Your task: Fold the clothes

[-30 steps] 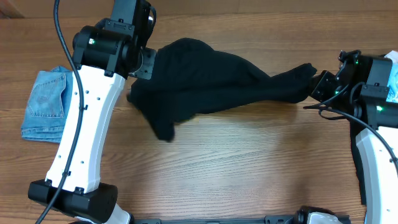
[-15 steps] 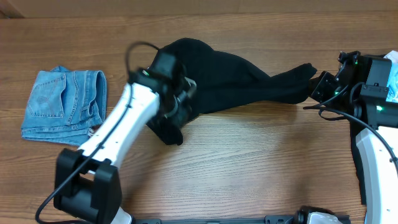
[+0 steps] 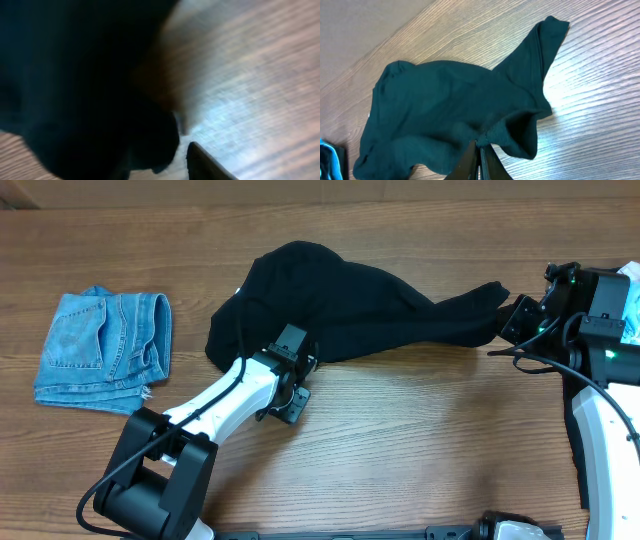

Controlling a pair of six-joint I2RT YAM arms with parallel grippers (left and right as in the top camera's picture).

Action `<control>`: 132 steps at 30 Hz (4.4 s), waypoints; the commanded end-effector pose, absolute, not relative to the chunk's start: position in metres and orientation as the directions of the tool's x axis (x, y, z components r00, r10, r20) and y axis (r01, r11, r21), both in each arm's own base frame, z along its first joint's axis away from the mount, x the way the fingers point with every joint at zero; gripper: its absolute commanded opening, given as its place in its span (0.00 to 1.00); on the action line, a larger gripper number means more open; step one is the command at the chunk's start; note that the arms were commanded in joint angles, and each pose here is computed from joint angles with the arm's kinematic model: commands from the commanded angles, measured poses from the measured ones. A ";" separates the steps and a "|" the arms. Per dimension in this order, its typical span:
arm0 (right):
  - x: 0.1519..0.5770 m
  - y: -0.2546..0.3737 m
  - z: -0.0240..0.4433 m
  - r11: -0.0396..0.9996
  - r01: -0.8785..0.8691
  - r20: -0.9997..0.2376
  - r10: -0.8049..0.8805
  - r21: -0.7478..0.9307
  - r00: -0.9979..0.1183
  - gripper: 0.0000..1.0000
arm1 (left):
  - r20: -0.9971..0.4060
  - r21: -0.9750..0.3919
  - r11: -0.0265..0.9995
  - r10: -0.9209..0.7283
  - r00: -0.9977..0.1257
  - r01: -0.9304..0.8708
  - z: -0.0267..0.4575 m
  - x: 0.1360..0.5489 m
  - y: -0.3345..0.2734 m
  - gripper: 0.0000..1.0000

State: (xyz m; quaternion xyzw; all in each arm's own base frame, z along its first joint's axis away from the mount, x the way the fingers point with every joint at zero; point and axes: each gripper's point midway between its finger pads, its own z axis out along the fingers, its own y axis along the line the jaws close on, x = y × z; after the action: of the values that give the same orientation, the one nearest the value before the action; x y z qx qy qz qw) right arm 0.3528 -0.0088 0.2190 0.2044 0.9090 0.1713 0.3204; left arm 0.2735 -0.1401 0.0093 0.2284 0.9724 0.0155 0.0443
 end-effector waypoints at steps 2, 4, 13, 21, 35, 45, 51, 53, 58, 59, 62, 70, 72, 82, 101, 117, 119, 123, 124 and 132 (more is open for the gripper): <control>0.356 -0.014 0.229 0.860 0.262 -0.542 0.484 0.437 -0.687 0.04 | -0.090 0.188 0.934 0.323 -0.942 0.303 0.018 0.282 -0.116 0.04; 0.356 -0.015 0.229 0.861 0.265 -0.543 0.484 0.433 -0.686 0.04 | -0.117 0.251 0.956 0.183 -0.976 0.149 0.056 0.294 -0.104 0.04; 0.349 -0.020 0.222 0.865 0.303 -0.526 0.488 0.400 -0.696 0.04 | -0.463 0.252 0.943 -0.079 -0.883 -0.217 0.244 0.330 -0.026 0.04; 0.341 -0.019 0.216 0.863 0.318 -0.495 0.489 0.392 -0.718 0.04 | -0.416 0.297 0.938 -0.043 -0.908 -0.180 0.247 0.320 -0.009 0.04; 0.337 -0.018 0.204 0.864 0.331 -0.454 0.485 0.379 -0.748 0.05 | -0.264 0.074 0.997 0.032 -0.964 0.013 0.101 0.309 -0.060 0.24; 0.339 -0.018 0.197 0.869 0.330 -0.440 0.476 0.369 -0.761 0.05 | -0.266 -0.055 0.833 0.519 -0.812 0.550 0.088 0.289 -0.155 0.53; 0.339 -0.018 0.197 0.869 0.330 -0.440 0.476 0.369 -0.761 0.04 | -0.111 0.005 0.788 0.612 -0.783 0.615 0.028 0.282 -0.169 0.42; 0.339 -0.018 0.197 0.869 0.330 -0.440 0.476 0.369 -0.762 0.04 | -0.090 0.023 0.799 0.600 -0.795 0.600 0.015 0.285 -0.167 0.43; 0.339 -0.018 0.197 0.869 0.330 -0.441 0.476 0.369 -0.761 0.04 | -0.067 0.175 0.829 0.548 -0.834 0.531 0.011 0.298 -0.143 0.43; 0.339 -0.018 0.197 0.869 0.330 -0.441 0.476 0.369 -0.761 0.04 | -0.070 0.197 0.834 0.536 -0.841 0.515 0.012 0.300 -0.140 0.42; 0.339 -0.018 0.197 0.869 0.330 -0.441 0.476 0.369 -0.761 0.04 | -0.075 0.202 0.835 0.533 -0.842 0.511 0.012 0.302 -0.140 0.41; 0.340 -0.019 0.197 0.869 0.329 -0.444 0.475 0.369 -0.760 0.04 | -0.004 0.157 0.850 0.510 -0.860 0.503 -0.014 0.277 -0.134 0.22; 0.341 -0.019 0.198 0.870 0.327 -0.448 0.475 0.370 -0.758 0.04 | -0.008 0.160 0.858 0.496 -0.868 0.489 -0.014 0.277 -0.133 0.13; 0.344 -0.019 0.215 0.912 0.240 -0.521 0.390 0.333 -0.760 0.04 | -0.308 0.358 0.931 0.195 -0.931 0.076 0.182 0.348 -0.092 0.04; 0.247 -0.003 0.437 0.929 0.092 -0.828 0.362 0.359 -0.429 0.04 | -0.941 0.201 0.960 0.134 -0.310 -0.195 0.552 0.248 0.000 0.04; 0.438 -0.043 0.434 0.926 0.092 -0.882 0.376 0.365 -0.285 0.04 | -0.914 0.364 0.931 0.352 -0.200 -0.027 0.525 0.479 -0.076 0.04; 0.457 -0.043 0.448 0.943 0.037 -0.919 0.331 0.331 -0.214 0.04 | -0.934 0.356 0.932 0.353 -0.062 -0.064 0.562 0.480 -0.083 0.05; 0.442 -0.062 0.476 0.946 0.092 -0.939 0.320 0.310 -0.127 0.04 | -0.935 0.340 0.932 0.349 0.061 -0.125 0.610 0.455 -0.076 0.07; 0.435 -0.067 0.478 0.944 0.115 -0.938 0.322 0.309 -0.127 0.04 | -0.935 0.338 0.933 0.348 0.071 -0.128 0.616 0.448 -0.074 0.07; 0.391 -0.057 0.385 0.952 0.196 -0.809 0.303 0.234 -0.504 0.04 | -0.803 0.427 0.861 0.501 -0.323 0.276 0.490 0.412 -0.102 0.14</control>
State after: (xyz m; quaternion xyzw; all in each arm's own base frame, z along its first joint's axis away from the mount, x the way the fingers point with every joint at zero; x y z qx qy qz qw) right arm 0.4002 -0.0494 0.4180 0.1395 0.8311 0.0859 0.5315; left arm 0.4245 -0.0897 0.5353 0.1824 0.7658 0.1353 0.6016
